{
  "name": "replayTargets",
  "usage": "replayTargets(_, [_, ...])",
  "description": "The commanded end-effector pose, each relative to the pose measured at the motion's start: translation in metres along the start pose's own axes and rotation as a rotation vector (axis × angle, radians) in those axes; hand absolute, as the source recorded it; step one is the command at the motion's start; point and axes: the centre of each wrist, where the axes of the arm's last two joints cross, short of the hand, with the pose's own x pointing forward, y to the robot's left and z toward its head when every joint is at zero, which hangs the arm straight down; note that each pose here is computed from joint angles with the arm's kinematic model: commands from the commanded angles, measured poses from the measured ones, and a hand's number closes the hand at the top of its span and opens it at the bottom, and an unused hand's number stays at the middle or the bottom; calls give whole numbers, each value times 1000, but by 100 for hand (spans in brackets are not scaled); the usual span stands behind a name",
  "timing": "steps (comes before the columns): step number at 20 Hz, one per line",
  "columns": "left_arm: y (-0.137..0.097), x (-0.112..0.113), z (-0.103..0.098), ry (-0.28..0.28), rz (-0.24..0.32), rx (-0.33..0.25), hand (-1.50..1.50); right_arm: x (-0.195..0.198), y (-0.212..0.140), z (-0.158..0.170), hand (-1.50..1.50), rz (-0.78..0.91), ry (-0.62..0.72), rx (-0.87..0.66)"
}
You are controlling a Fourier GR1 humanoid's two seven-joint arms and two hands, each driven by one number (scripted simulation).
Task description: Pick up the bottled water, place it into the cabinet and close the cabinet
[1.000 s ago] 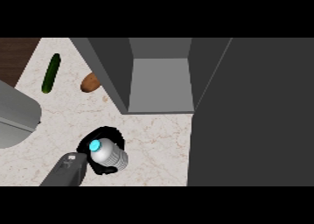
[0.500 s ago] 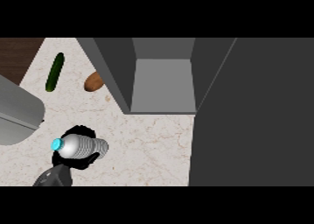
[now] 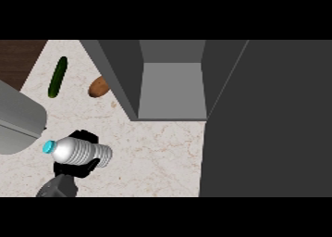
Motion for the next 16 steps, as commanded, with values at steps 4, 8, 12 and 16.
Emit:
replayTargets(4, [-22, 20, -1, 16, -23, -62, 150, -10, 22, -8, -150, -10, -1, 32])
replayTargets(8, [-58, 36, -5, 2, -27, -106, 150, -16, 13, 13, -150, -15, 14, -1])
replayTargets(12, [-115, 38, -26, -50, -31, -142, 150, -11, 25, -7, -150, -32, -2, -4])
replayTargets(16, [-145, 47, -29, -63, -81, -161, 150, -4, 17, 0, -150, -49, 7, 15])
